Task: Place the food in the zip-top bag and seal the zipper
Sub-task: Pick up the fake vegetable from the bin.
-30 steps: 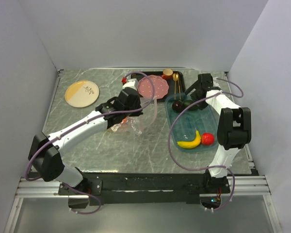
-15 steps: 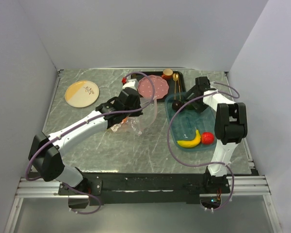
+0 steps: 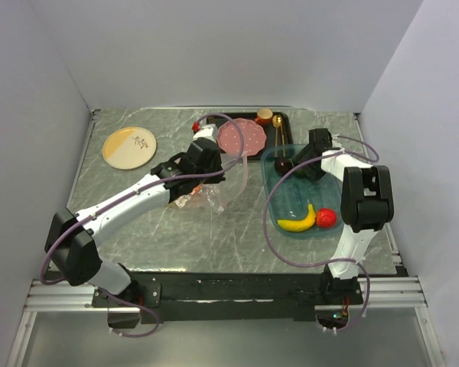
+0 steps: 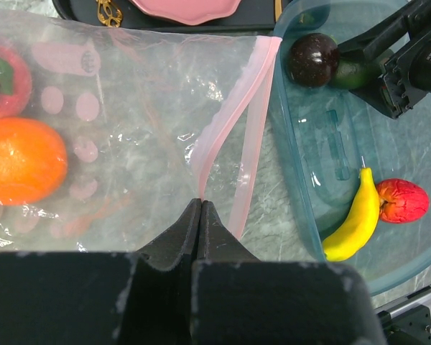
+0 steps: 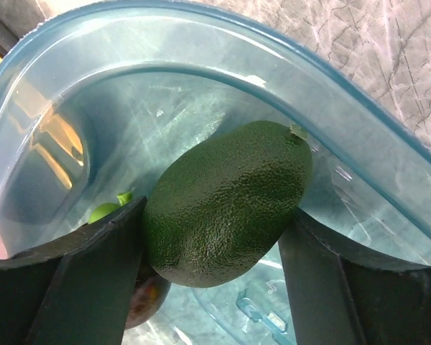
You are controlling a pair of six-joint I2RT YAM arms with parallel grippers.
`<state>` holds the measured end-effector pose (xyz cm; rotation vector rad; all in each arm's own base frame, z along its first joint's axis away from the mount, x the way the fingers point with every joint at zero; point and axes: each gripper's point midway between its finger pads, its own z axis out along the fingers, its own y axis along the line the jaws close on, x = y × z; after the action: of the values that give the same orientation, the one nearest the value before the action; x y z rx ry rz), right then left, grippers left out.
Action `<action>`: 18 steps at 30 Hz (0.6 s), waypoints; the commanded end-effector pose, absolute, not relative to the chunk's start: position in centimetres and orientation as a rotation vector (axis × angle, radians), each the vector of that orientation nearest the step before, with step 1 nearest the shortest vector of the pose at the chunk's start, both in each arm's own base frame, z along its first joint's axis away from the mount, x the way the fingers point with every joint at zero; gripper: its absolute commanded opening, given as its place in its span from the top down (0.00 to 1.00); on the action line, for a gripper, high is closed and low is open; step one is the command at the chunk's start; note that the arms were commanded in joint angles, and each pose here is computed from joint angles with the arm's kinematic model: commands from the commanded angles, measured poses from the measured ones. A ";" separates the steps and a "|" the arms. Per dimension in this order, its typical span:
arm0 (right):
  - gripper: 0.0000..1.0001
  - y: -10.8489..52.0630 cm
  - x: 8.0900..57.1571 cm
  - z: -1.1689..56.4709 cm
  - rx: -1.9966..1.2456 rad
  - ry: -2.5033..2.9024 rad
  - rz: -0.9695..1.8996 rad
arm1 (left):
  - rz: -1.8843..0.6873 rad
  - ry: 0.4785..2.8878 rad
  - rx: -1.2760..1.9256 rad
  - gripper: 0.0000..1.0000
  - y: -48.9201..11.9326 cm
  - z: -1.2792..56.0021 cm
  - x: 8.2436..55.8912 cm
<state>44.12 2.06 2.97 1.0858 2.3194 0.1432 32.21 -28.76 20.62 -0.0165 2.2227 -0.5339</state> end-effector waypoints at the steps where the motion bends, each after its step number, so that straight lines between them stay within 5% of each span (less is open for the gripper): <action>1: 0.34 1.0 44.6 4.8 1.049 2.277 0.114 | -0.569 2.174 -0.036 0.99 -28.9 22.7 32.4; 9: 0.57 0.8 42.9 7.9 0.959 2.218 0.135 | -0.580 2.173 -0.030 0.99 -29.1 22.7 32.4; 18: 0.61 4.0 38.9 12.6 0.767 2.145 0.339 | -0.576 2.167 -0.028 0.99 -29.2 22.7 32.6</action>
<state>39.40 2.12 9.81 0.8966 2.1941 0.2291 32.22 -28.79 20.64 -0.0195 2.2221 -0.5366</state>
